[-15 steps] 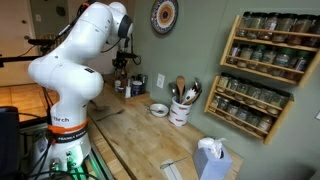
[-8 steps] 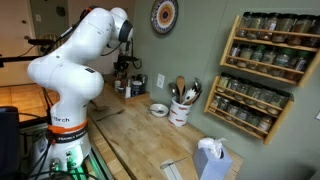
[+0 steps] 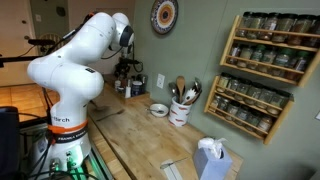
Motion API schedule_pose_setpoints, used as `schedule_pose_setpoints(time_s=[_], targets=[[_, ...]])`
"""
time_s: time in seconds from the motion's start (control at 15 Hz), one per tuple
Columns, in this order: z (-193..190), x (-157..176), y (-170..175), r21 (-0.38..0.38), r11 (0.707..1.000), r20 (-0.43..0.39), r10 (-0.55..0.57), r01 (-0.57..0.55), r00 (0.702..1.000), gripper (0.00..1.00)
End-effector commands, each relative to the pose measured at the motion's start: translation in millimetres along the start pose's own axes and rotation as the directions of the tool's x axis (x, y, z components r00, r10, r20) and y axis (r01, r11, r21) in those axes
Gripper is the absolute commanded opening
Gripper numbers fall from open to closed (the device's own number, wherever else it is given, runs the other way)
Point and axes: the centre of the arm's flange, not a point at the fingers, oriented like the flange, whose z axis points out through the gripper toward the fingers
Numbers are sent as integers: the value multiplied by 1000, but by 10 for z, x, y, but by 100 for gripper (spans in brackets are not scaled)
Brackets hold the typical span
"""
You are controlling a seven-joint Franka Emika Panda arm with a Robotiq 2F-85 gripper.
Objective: Pick up the spice bottle with a blue lid from the kitchen counter and put it in the wooden storage tray
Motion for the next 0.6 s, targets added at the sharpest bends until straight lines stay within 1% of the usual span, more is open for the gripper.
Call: schedule_pose_setpoints(time_s=[0.0, 0.53], targets=[[106, 108, 68, -7, 1000, 36, 0, 0, 999, 29], [373, 87, 75, 4, 1000, 59, -8, 8, 998, 29]])
